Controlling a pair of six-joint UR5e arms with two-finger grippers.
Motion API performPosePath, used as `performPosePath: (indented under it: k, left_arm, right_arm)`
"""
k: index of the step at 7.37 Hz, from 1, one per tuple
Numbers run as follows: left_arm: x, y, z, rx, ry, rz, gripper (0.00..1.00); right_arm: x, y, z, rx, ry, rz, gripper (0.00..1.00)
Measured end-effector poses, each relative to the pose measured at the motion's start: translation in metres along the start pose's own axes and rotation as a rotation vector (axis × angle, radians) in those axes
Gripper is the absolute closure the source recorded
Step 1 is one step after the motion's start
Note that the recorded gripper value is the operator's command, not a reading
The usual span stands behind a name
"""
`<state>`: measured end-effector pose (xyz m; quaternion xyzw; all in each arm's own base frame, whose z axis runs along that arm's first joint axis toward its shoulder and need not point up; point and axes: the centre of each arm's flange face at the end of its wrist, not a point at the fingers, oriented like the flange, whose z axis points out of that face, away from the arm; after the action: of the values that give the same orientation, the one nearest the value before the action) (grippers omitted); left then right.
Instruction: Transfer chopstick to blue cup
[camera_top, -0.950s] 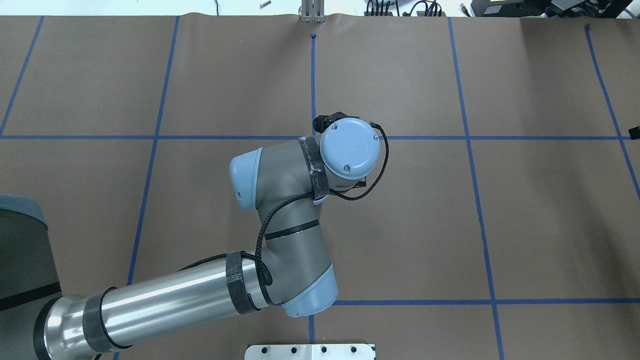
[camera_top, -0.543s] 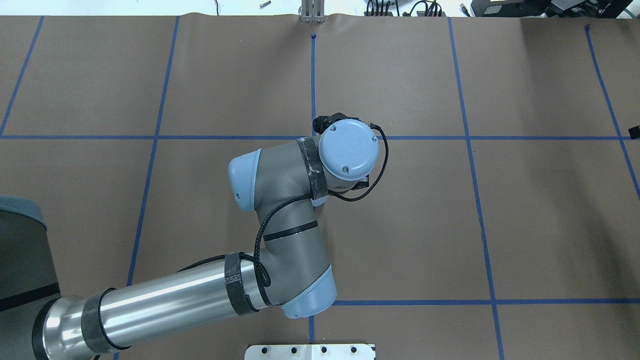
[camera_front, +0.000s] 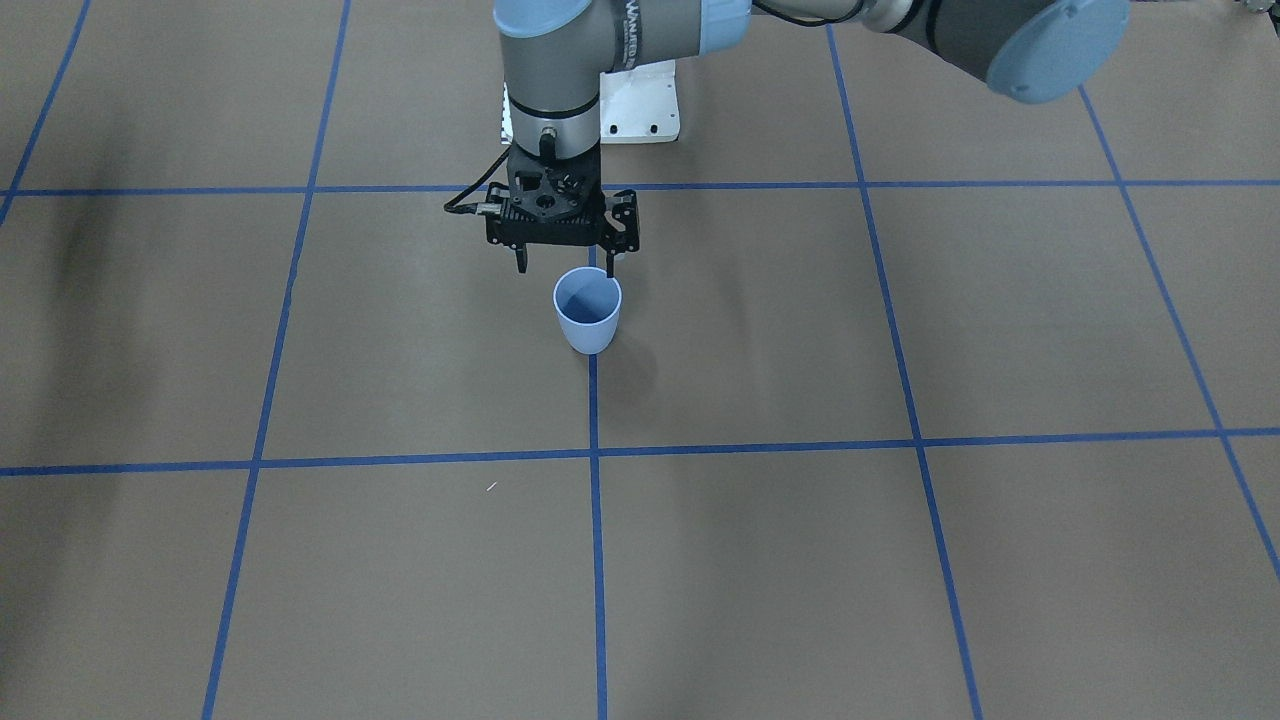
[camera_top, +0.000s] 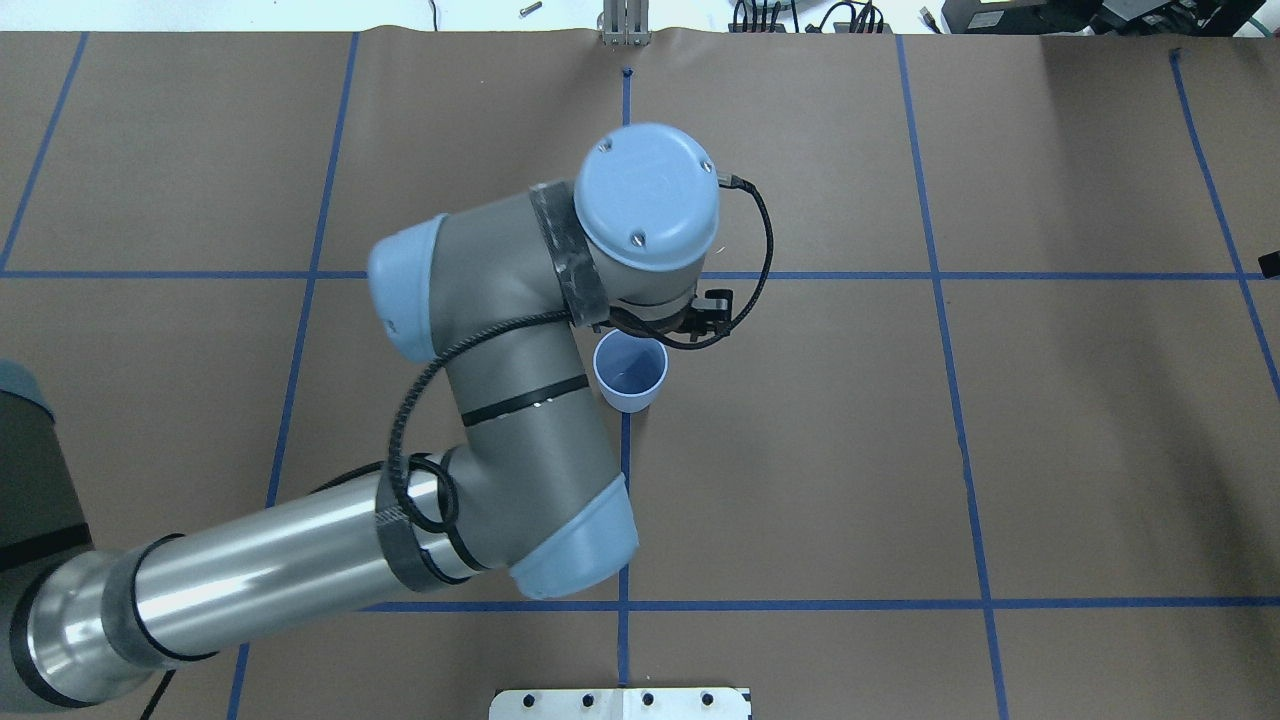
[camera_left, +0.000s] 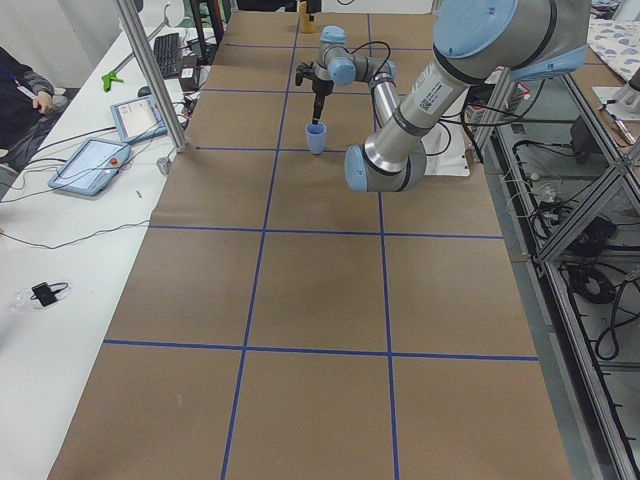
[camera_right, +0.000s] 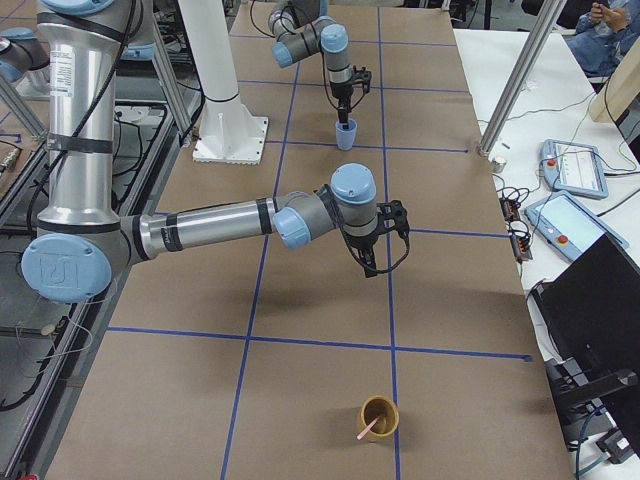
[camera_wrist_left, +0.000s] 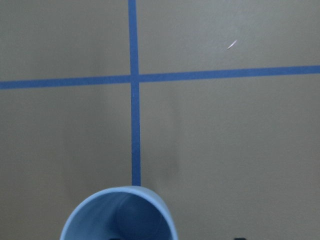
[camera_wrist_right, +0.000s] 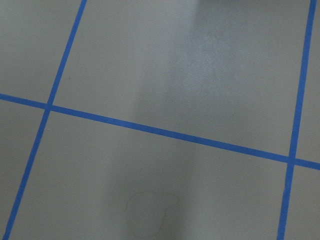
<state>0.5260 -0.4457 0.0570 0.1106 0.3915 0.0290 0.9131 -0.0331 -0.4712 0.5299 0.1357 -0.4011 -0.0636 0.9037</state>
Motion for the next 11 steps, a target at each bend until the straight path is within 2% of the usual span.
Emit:
performPosePath:
  k: [1, 3, 5, 6, 7, 8, 10, 11]
  left_arm:
    - [-0.056, -0.014, -0.021, -0.006, -0.005, 0.083, 0.01]
    - [-0.189, -0.054, -0.04, -0.041, -0.033, 0.245, 0.01]
    - [-0.341, -0.1, -0.058, -0.082, -0.064, 0.405, 0.01]
    - [-0.423, -0.117, -0.071, -0.104, -0.053, 0.463, 0.01]
    - [-0.495, -0.124, -0.091, -0.106, -0.037, 0.465, 0.01]
    - [-0.561, -0.114, -0.103, -0.11, -0.025, 0.411, 0.01]
    - [-0.668, -0.065, -0.093, -0.14, -0.026, 0.275, 0.01]
    - [-0.713, -0.038, -0.091, -0.125, -0.035, 0.226, 0.01]
  right_arm:
    - [0.006, 0.003, 0.002, -0.002, 0.026, -0.021, 0.0]
    - [0.034, 0.014, 0.008, -0.019, 0.074, -0.072, 0.0]
    - [0.084, 0.035, 0.001, -0.03, 0.108, -0.105, 0.0]
    - [0.112, 0.051, -0.008, -0.031, 0.126, -0.12, 0.0]
    - [0.139, 0.063, -0.015, -0.042, 0.141, -0.149, 0.0]
    - [0.165, 0.068, -0.022, -0.067, 0.149, -0.193, 0.0]
    - [0.21, 0.065, -0.04, -0.112, 0.147, -0.272, 0.0]
    - [0.235, 0.062, -0.044, -0.128, 0.141, -0.308, 0.0]
